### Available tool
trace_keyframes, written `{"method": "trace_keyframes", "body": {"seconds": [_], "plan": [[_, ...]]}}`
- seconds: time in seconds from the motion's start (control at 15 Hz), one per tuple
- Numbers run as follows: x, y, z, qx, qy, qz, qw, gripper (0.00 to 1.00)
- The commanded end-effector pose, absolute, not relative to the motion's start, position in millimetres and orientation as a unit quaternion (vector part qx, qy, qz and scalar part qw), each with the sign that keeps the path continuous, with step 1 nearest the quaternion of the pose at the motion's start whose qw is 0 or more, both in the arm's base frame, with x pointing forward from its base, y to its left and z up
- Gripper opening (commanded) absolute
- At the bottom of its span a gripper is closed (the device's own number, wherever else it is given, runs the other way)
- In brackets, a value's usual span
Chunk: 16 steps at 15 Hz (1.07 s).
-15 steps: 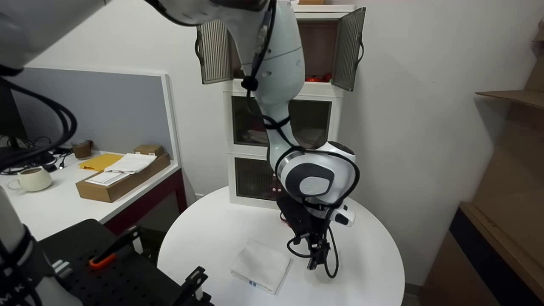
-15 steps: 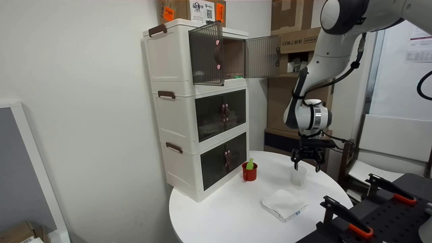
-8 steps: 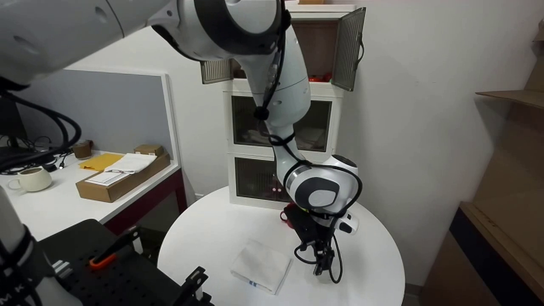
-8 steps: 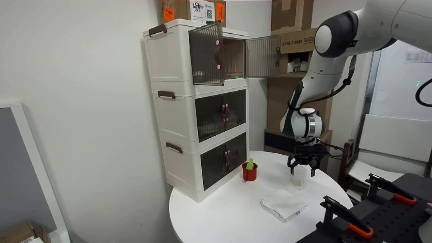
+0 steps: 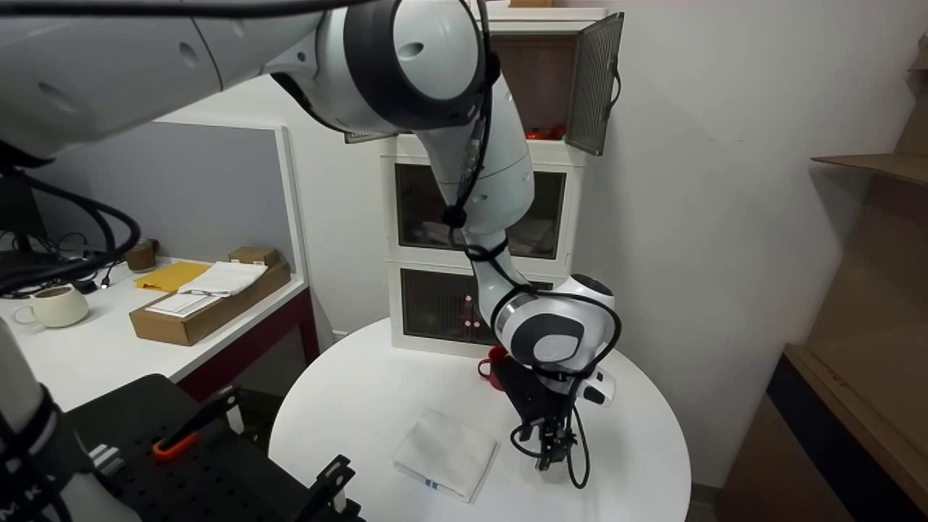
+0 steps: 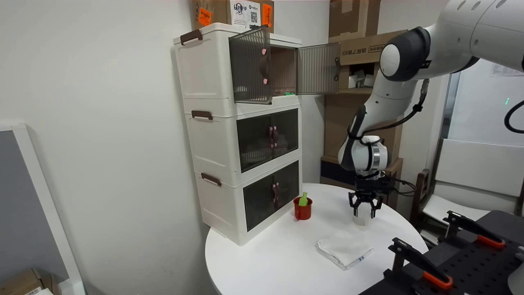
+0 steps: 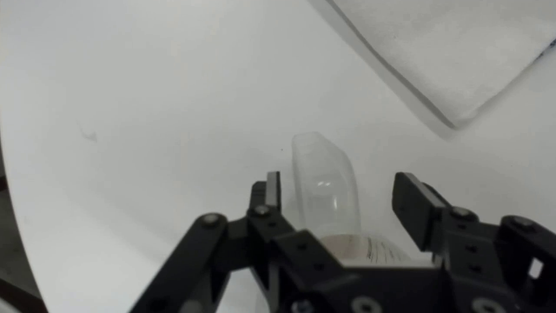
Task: Place the measuring cup on the top shelf
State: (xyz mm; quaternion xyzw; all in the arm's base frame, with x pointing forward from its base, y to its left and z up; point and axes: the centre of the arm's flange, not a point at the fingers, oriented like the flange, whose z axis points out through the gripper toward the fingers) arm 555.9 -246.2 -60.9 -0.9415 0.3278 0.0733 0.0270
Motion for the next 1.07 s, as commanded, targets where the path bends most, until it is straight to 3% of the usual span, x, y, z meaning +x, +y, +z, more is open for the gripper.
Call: {"method": "trace_keyframes", "body": {"seconds": [0.0,0.2,0.27,0.33,0.4,0.87,0.93,1.0], "plan": [[567,-248,-70,-0.941,0.327,0.078,0.025,0.37],[567,-247,-72,-0.943,0.323,0.077,0.021,0.15],[567,-247,-72,-0.943,0.323,0.078,0.022,0.27],[567,-247,-72,-0.943,0.323,0.079,0.022,0.52],[567,-247,-72,-0.943,0.323,0.081,0.022,0.52],[559,-240,-67,-0.946,0.309,0.094,0.033,0.99],[557,-239,-65,-0.946,0.308,0.093,0.035,1.00],[557,-237,-64,-0.947,0.306,0.093,0.037,0.94]]}}
